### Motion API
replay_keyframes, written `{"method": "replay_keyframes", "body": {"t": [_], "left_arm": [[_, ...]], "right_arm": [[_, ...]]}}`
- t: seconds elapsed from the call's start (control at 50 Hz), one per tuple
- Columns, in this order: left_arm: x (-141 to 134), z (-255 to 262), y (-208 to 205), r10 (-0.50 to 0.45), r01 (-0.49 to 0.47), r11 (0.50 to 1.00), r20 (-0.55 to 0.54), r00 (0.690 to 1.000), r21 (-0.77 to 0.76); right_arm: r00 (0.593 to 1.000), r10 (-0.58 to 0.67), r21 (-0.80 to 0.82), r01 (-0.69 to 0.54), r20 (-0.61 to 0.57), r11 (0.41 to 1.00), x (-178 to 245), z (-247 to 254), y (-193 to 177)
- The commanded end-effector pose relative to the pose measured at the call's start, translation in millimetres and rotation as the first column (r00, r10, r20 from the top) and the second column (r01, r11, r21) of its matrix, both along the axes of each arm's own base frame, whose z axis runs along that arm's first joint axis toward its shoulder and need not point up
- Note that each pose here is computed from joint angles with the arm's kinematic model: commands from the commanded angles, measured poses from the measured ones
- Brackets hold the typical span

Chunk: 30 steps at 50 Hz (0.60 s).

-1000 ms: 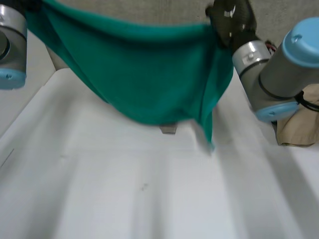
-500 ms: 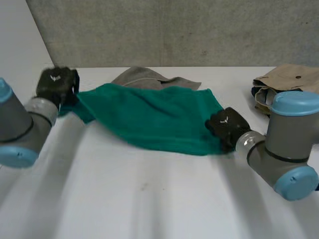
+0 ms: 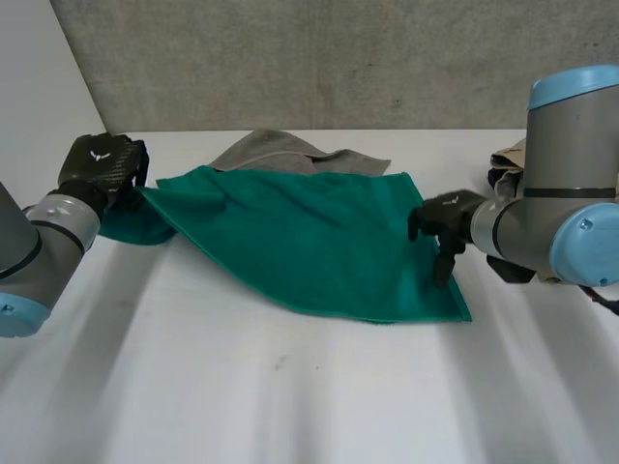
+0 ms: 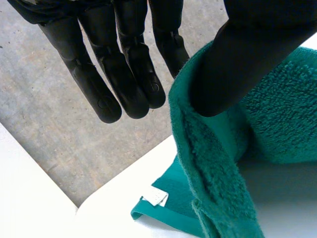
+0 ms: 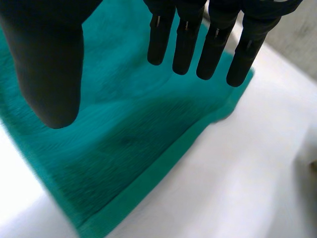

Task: Fold the laundry.

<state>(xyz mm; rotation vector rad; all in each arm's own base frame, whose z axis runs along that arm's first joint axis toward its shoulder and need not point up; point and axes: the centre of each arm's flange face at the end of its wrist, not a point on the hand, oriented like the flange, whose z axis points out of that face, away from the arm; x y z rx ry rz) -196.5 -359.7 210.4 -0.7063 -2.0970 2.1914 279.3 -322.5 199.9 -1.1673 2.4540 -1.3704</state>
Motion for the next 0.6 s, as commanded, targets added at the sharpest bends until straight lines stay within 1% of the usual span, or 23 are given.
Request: {"method": "replay_keyframes", "body": {"t": [0.02,0.18,0.34,0.46,0.54,0.6], "left_arm": [[2,8,-9,-0.005,0.005,1.000,0.003,1.000,0.009],[2,8,-19,0.005,-0.008,0.992,0.018,1.000,0.123],[-3,2,-31,0.036,-0.041,0.981,0.033,0.999,0.192],[-6,0,-40,0.080,-0.088,0.976,0.046,0.996,0.199],[-5,0,-47,0.116,-0.125,0.970,0.056,0.992,0.208],[-6,1,-48,0.124,-0.135,0.967,0.062,0.990,0.215]], "right_arm": [[0.997,-0.058,0.019,0.057,0.059,0.998,-11,-17,9],[0.996,-0.038,-0.029,0.040,0.079,0.999,-21,-32,43],[0.998,0.002,-0.089,0.003,0.057,0.996,-23,-54,61],[0.999,0.032,-0.123,-0.028,0.034,0.992,-20,-67,64],[0.999,0.031,-0.164,-0.024,0.043,0.986,-18,-71,59],[0.999,0.029,-0.192,-0.020,0.045,0.981,-17,-74,54]]}}
